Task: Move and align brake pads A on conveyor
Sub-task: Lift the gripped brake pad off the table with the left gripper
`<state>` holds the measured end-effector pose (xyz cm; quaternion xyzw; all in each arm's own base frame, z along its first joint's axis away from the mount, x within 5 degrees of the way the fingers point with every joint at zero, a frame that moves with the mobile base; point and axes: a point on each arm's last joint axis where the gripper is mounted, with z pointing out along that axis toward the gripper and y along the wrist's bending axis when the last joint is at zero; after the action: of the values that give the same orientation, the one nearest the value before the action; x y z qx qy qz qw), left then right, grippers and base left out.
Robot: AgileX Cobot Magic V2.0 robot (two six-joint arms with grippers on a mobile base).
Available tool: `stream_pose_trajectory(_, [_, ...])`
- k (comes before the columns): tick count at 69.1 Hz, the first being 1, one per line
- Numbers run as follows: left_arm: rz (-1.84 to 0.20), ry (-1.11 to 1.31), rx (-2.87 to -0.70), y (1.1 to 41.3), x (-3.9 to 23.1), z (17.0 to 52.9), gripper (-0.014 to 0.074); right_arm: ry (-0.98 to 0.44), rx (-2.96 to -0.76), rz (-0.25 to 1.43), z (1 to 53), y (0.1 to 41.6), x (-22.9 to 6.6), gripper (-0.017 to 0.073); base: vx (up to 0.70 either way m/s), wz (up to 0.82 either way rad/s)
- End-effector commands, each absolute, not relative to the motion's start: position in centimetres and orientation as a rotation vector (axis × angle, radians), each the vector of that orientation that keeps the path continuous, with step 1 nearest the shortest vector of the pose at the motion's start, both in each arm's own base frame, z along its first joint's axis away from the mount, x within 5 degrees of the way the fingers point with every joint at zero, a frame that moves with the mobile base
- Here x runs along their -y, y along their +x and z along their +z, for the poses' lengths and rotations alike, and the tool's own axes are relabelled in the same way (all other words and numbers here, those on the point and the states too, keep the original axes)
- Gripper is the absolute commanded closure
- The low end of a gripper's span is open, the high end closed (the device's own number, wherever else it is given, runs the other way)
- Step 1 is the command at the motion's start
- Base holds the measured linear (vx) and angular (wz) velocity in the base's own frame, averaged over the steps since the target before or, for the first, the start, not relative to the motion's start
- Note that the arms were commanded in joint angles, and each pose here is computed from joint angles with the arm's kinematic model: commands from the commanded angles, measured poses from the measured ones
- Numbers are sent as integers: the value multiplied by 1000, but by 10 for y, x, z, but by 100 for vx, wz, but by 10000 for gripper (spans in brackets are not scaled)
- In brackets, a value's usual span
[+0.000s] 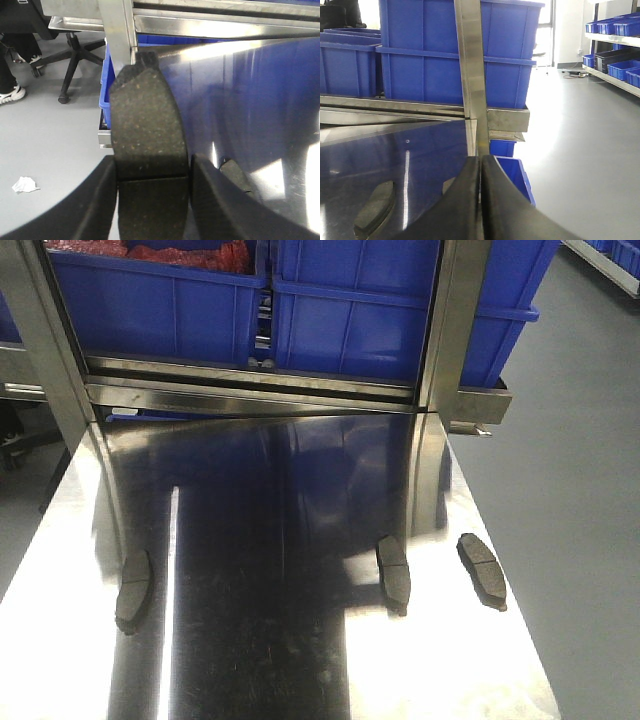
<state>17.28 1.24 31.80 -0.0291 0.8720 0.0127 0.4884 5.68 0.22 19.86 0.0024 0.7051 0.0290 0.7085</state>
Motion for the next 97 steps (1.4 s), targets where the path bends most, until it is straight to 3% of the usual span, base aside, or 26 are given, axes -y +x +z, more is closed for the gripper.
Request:
stream_pose_trajectory(1, [27, -71, -2001, 174, -12, 336, 480, 0, -1494, 50, 199, 56, -2, 568, 0, 0])
stream_pose_trajectory(97, [27, -71, -2002, 174, -12, 335, 480, -1, -1493, 49, 203, 56, -2, 566, 0, 0])
